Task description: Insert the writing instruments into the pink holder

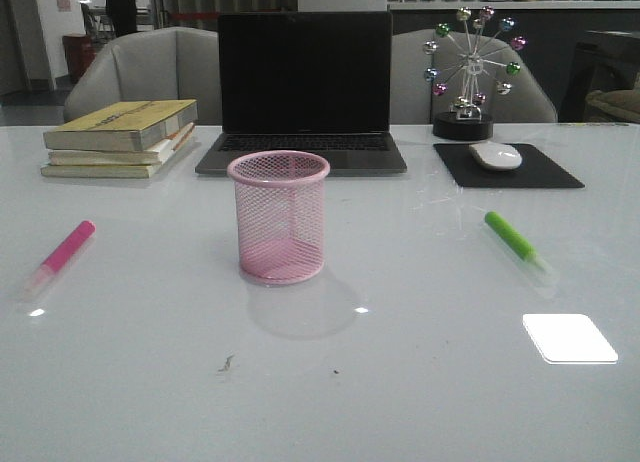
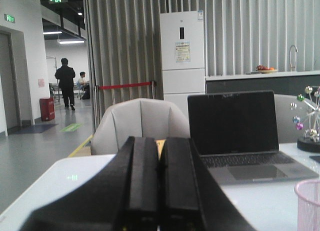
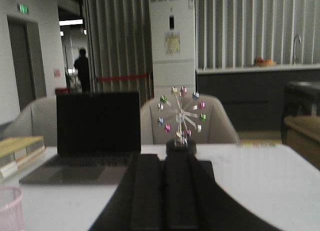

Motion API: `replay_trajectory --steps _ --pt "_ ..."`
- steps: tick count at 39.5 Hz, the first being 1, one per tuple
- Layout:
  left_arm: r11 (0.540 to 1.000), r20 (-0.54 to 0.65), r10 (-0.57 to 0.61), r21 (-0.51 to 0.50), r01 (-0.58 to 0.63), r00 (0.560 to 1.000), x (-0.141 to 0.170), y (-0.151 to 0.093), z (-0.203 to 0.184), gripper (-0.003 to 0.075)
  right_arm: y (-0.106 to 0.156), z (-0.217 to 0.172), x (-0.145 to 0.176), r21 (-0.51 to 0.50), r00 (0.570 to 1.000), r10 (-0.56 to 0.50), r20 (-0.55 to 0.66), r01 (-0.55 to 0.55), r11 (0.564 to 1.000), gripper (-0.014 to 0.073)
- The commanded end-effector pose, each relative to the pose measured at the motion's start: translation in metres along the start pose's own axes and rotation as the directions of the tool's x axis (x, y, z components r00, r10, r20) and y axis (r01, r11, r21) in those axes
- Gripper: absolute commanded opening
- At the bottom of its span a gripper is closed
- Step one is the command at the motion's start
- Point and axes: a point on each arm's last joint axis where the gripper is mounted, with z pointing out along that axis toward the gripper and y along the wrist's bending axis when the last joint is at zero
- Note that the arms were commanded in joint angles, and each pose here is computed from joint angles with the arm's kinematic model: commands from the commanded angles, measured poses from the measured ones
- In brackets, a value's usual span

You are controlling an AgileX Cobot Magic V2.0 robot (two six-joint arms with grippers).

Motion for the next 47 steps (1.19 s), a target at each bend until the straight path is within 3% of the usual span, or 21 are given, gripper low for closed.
replay_trajectory --steps 1,12,22,32,37,43,47 --pt "1.000 0.195 -0.010 -0.008 0.012 0.981 -0.039 0.002 -0.003 0.0092 0.005 -0.001 -0.042 -0.024 0.978 0.000 0.210 0.005 1.000 0.0050" --pt "0.998 0.289 0.056 -0.015 -0.054 0.956 -0.110 0.003 -0.001 0.0092 0.015 0.001 -0.117 -0.030 0.985 -0.007 0.170 0.012 0.999 0.0050" --pt "0.998 0.232 0.056 -0.011 -0.055 0.971 -0.149 0.004 0.036 0.0092 0.017 0.043 -0.130 -0.017 0.999 -0.010 0.044 0.011 1.000 0.0050" --pt "0.999 -0.060 0.051 0.012 -0.051 0.997 -0.122 0.004 0.094 0.0092 0.014 0.101 -0.103 0.007 0.983 -0.011 -0.181 0.013 1.000 0.0050" --pt "0.999 -0.221 0.051 0.024 -0.047 0.974 -0.095 0.003 0.118 0.0092 0.012 0.118 -0.083 0.018 0.956 -0.010 -0.292 0.016 1.000 0.0050" --pt "0.999 -0.331 0.051 0.032 -0.042 0.942 -0.071 0.002 0.138 0.0097 0.010 0.127 -0.060 0.031 0.899 -0.005 -0.438 0.021 0.999 0.0050" --pt "1.000 -0.372 0.018 0.023 -0.010 0.928 -0.062 0.001 0.145 0.0156 0.009 0.128 -0.052 0.036 0.866 -0.002 -0.500 0.023 0.999 0.0053"
